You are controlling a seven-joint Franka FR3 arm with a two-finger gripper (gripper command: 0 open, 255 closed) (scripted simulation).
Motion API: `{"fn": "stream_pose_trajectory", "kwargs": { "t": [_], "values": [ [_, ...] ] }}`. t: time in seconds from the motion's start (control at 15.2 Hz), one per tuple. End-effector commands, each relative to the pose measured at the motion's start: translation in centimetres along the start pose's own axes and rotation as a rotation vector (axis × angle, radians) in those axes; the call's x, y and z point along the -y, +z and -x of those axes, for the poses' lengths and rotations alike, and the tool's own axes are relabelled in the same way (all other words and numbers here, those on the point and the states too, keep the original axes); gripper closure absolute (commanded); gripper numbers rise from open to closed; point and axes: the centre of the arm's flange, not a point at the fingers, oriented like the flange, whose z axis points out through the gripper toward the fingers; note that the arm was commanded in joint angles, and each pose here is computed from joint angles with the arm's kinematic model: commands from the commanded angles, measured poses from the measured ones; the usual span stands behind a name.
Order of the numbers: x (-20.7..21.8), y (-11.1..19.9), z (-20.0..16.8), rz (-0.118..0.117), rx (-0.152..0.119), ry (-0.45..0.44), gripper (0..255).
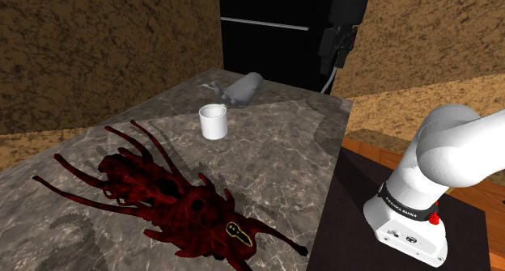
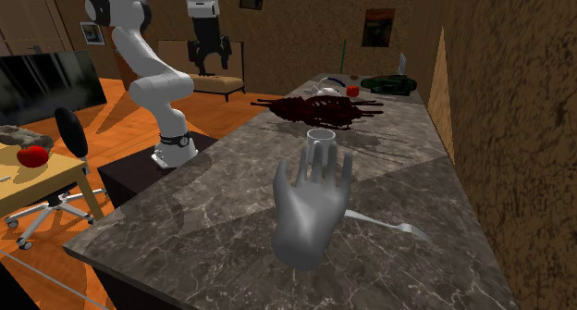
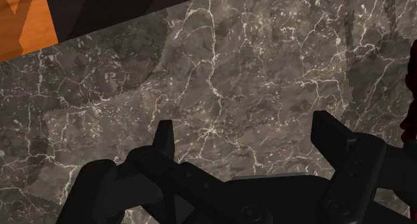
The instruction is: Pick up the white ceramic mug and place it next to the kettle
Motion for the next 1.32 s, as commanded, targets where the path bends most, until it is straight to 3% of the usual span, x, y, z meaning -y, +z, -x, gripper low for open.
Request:
{"fn": "stream_pose_trajectory", "kwargs": {
  "t": [0.0,1.25],
  "values": [
    [0.0,0.0,0.0,0.0,0.0,0.0,0],
    [11.8,11.8,-17.9,0.055,-0.088,-0.038,0]
  ]
}}
